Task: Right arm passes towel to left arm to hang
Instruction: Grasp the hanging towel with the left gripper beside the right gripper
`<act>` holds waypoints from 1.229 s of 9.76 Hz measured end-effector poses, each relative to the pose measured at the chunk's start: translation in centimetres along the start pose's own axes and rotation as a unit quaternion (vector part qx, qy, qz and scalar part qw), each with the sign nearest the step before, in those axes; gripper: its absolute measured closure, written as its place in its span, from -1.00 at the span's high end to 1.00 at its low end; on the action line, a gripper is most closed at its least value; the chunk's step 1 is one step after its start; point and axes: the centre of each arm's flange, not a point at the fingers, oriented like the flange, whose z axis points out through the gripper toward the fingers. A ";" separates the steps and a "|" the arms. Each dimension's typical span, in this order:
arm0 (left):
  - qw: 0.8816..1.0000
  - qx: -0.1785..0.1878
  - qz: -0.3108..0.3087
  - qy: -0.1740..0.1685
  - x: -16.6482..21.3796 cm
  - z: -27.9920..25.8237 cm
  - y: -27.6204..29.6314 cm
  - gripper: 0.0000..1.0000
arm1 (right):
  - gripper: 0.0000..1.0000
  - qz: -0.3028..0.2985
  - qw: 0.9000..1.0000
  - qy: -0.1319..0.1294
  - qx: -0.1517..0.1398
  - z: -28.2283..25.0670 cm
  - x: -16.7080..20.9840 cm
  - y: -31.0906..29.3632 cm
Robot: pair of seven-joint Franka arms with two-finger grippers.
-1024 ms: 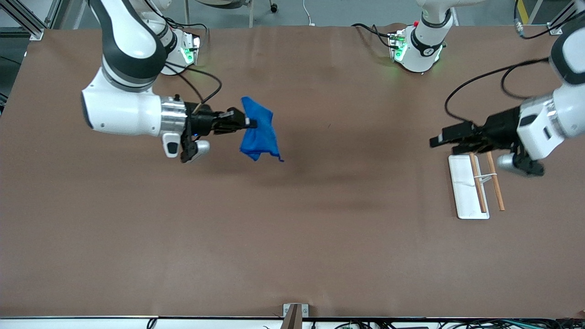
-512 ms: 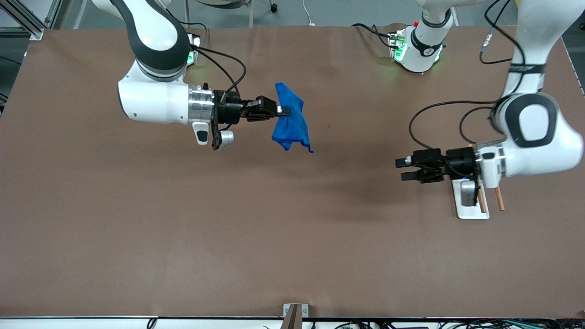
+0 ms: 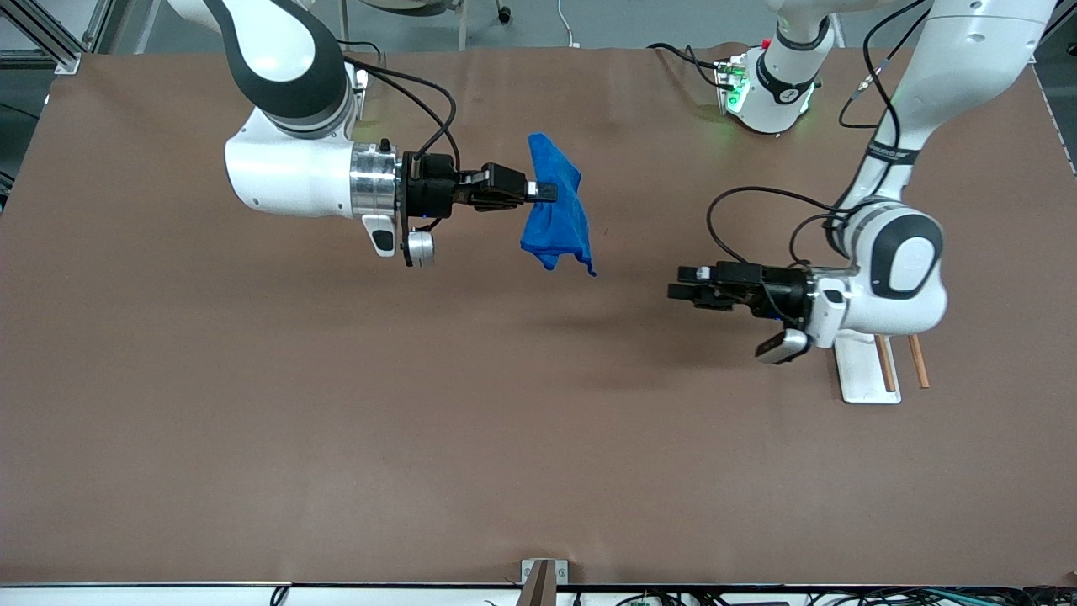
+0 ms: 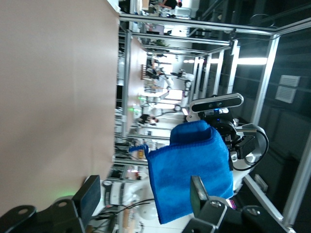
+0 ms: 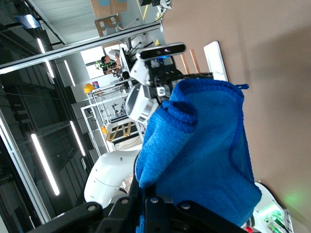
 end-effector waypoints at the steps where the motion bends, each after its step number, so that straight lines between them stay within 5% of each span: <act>1: 1.000 -0.028 0.001 0.002 -0.6 1.9 -0.5 0.66 | -0.89 0.000 1.000 0.007 0.004 0.7 0.2 -0.3; 5: 0.996 -0.086 0.024 0.018 -3.4 6.1 -3.3 0.65 | -0.89 0.010 1.000 0.018 0.013 2.7 2.1 0.1; 12: 0.992 -0.126 0.019 0.021 -4.1 7.8 -3.2 0.43 | -0.89 0.008 1.000 0.020 0.017 2.7 2.3 -0.2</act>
